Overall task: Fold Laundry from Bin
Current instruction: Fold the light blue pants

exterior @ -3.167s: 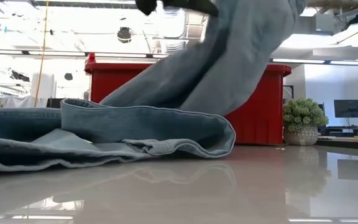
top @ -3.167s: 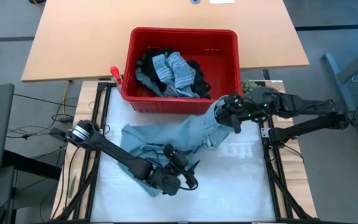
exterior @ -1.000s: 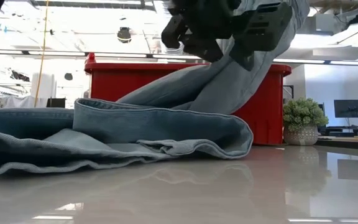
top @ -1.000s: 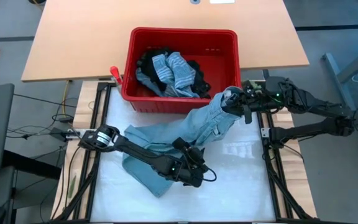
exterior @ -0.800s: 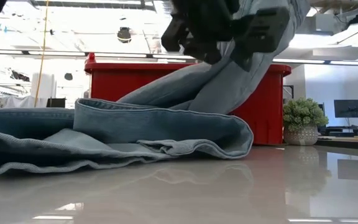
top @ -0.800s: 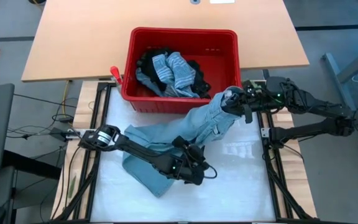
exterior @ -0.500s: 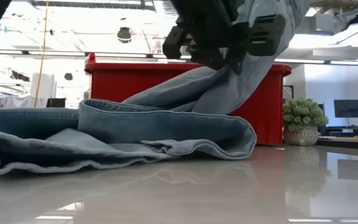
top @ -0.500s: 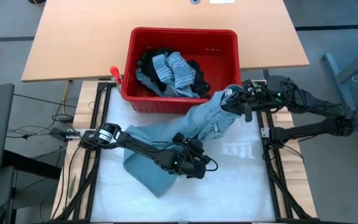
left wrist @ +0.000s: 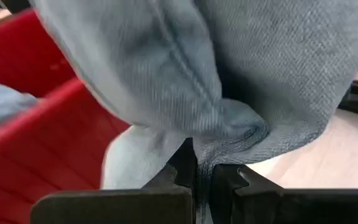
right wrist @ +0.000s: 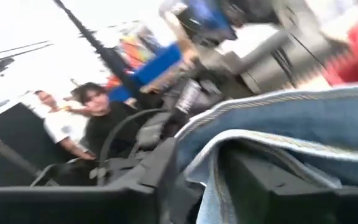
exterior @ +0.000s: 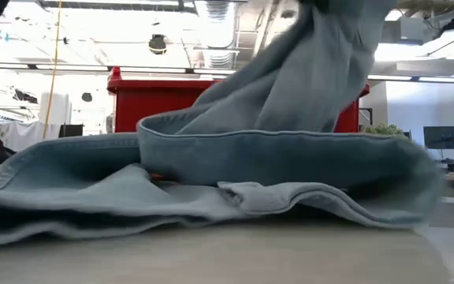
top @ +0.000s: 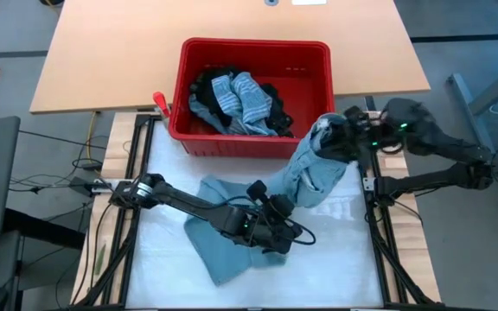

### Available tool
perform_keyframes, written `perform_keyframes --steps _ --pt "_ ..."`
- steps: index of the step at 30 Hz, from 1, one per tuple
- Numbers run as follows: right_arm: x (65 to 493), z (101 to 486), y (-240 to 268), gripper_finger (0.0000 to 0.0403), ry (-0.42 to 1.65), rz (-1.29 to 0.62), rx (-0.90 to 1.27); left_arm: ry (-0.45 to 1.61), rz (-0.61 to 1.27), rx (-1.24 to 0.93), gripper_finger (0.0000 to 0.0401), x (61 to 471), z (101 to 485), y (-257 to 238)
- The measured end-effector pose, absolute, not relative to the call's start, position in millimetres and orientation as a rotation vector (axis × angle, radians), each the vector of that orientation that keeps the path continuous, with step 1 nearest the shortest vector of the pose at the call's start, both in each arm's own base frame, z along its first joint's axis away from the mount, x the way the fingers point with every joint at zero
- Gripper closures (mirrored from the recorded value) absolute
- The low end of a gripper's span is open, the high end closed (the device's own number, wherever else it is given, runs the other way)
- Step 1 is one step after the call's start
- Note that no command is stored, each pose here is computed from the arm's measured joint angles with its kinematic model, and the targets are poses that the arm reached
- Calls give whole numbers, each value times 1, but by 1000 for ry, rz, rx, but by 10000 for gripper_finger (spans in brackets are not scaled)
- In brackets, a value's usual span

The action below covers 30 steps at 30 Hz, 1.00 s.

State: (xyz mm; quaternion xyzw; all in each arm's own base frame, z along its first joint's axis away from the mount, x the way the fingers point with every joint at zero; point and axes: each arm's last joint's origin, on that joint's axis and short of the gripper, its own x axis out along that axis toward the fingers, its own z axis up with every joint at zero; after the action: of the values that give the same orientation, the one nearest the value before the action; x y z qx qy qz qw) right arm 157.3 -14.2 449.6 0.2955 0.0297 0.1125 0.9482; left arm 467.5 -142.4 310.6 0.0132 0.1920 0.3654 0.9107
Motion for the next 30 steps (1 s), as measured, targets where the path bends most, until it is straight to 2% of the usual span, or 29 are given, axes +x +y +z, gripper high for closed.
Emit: perform_keyframes --steps 4,7,15,18,22,30 --pt "134 492 -9 187 -88 318 429 357 749 6 400 457 351 -147" --pt "110 523 -7 159 -198 300 337 264 719 -69 400 448 377 -150" --pt "47 576 -1 148 -425 184 141 3 559 -325 401 417 450 -151" --pt "35 576 2 147 -414 188 141 -91 540 -358 401 405 473 -148" --pt "32 565 4 147 -301 195 173 -196 531 -329 401 392 501 -140" --pt "66 519 -3 147 35 194 318 -399 386 -395 401 360 551 -108"
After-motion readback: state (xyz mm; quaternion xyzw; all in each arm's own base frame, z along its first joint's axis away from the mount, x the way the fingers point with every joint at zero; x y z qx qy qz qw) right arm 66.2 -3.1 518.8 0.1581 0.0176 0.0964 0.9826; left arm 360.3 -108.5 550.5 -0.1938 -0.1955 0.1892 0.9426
